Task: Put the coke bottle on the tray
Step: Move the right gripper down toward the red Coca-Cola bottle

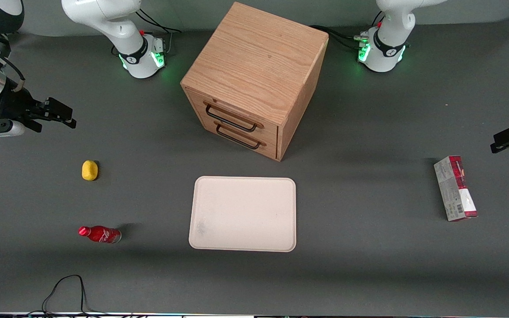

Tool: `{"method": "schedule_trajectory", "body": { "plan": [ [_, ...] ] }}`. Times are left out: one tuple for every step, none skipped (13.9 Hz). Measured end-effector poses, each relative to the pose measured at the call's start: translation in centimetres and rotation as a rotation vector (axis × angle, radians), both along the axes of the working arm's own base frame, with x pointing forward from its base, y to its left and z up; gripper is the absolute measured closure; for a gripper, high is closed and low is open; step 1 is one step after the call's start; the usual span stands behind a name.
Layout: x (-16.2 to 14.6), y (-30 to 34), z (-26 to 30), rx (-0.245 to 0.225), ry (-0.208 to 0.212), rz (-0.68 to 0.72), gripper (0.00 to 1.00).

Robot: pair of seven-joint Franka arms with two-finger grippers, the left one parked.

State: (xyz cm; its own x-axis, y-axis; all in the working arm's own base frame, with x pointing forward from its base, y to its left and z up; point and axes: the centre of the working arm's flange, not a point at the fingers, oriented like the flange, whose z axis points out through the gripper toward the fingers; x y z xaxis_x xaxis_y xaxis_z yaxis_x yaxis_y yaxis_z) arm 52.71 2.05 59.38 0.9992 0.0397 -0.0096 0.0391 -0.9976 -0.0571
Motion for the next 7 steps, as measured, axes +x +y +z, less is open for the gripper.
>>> {"method": "schedule_trajectory", "body": {
  "plan": [
    [0.0,-0.03,0.0,-0.003,0.0,0.0,0.0],
    [0.01,-0.1,0.0,-0.008,0.0,0.0,0.0],
    [0.01,-0.18,0.0,-0.011,-0.001,-0.001,0.0],
    [0.05,-0.23,0.02,-0.012,-0.004,-0.002,0.0],
    [0.17,-0.28,0.09,-0.012,-0.014,-0.004,0.0],
    [0.32,-0.34,0.15,-0.011,-0.025,-0.008,0.0],
    [0.52,-0.49,0.2,-0.011,-0.035,-0.012,0.0]
  ]
}}
